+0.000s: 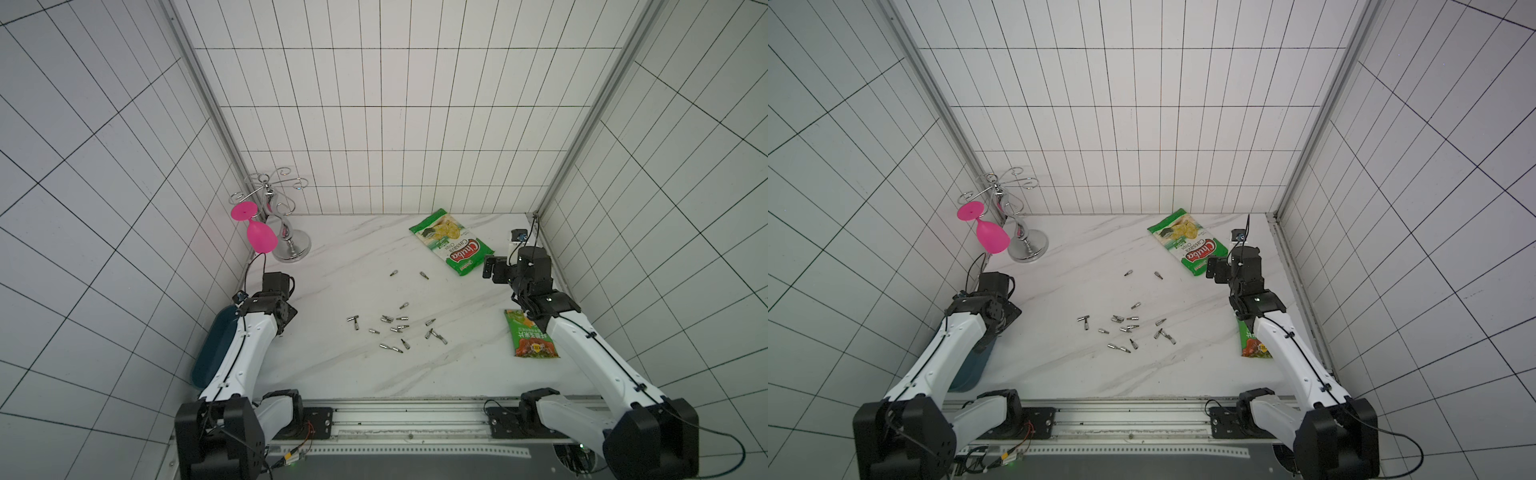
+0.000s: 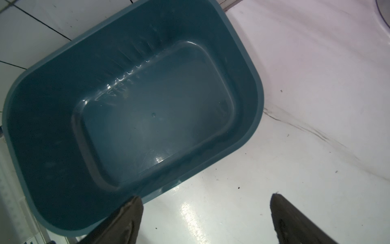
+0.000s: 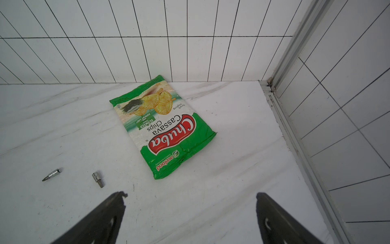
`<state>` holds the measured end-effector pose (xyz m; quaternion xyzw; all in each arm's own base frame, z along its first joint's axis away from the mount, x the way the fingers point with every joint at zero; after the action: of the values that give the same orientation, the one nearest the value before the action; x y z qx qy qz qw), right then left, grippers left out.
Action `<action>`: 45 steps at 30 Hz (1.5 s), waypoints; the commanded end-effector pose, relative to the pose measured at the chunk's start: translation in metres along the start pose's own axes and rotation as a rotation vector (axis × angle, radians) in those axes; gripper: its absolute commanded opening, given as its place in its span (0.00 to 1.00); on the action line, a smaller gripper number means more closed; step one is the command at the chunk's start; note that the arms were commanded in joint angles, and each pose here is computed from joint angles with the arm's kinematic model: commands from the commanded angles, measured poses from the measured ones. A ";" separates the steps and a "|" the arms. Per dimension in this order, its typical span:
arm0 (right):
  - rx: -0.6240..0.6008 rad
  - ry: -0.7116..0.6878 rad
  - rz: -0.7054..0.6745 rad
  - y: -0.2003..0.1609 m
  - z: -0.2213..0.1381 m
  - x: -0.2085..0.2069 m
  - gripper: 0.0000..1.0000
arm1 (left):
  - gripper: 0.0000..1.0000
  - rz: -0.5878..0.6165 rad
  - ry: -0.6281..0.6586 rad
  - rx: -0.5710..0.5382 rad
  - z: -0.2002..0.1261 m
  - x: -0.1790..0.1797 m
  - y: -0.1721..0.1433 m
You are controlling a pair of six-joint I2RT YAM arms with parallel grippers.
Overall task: Put the bit on the desktop into the storage box
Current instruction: Move the storage box to the center of the board.
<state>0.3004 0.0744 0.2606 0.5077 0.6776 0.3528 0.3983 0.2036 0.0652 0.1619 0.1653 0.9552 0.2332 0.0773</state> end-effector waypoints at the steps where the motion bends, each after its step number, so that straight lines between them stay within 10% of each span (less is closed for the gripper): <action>1: -0.048 0.004 -0.004 0.016 -0.008 0.000 0.99 | 0.98 0.018 -0.061 0.033 0.012 -0.011 0.005; 28: -0.032 -0.011 -0.032 0.016 -0.017 0.002 0.99 | 0.97 0.093 -0.143 0.264 0.049 -0.047 0.000; 45: -0.012 -0.043 -0.061 0.011 -0.021 -0.002 0.99 | 0.93 0.307 -0.307 0.354 0.030 -0.158 -0.018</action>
<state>0.2903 0.0745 0.2689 0.4965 0.6853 0.3361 0.4134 0.3353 0.0220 0.1315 0.3231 0.9345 0.0493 0.1409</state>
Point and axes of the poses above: each gripper's point midway between its finger pads, its own z axis out along the fingers, its own x axis along the line the jaws close on, y = z × x, the point moved 7 cm from there along -z, back along the fingers, and after that the axes turned 11 degrees about -z, right-handed, at the moved point
